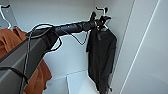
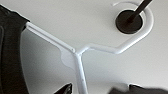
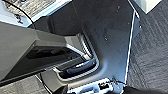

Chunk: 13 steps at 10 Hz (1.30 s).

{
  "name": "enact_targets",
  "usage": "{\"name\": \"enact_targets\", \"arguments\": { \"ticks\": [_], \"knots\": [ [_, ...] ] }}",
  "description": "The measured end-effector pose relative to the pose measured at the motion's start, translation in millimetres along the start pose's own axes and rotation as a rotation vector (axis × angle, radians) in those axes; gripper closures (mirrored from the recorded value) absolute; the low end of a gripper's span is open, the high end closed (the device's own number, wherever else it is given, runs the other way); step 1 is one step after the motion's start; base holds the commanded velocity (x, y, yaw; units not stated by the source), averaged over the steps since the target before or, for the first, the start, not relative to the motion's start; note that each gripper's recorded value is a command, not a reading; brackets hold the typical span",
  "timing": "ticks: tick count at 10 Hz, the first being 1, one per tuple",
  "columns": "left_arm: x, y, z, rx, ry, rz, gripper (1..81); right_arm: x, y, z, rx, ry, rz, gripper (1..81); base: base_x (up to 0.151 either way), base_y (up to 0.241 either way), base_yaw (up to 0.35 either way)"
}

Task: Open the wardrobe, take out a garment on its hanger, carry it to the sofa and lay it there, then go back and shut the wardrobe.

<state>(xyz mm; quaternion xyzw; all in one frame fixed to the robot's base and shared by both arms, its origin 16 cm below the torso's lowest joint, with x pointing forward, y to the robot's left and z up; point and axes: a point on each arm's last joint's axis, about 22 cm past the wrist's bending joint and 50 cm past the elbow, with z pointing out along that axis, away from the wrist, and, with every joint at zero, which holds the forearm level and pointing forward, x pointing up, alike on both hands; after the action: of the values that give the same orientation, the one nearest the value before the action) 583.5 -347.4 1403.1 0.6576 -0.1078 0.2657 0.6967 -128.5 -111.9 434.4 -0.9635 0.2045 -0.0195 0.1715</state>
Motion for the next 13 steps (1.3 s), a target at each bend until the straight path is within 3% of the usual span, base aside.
{"name": "enact_targets", "arguments": {
  "ticks": [7, 12, 13],
  "knots": [
    [14, 7, 9, -0.072, 0.08, 0.05, 1.0, -4, -1, 0, 0.0, -0.002, 0.008, 1.0, 0.0, 0.0, 0.0],
    [8, 13, 8, -0.134, 0.097, 0.064, 1.0, -6, 0, 0, 0.0, -0.005, 0.013, 1.0, 0.0, 0.0, 0.0],
    [4, 11, 8, -0.131, 0.086, 0.055, 81.1, -6, 0, 0, 0.0, -0.005, 0.012, 1.0, 0.0, 0.0, 0.0]
  ]
}}
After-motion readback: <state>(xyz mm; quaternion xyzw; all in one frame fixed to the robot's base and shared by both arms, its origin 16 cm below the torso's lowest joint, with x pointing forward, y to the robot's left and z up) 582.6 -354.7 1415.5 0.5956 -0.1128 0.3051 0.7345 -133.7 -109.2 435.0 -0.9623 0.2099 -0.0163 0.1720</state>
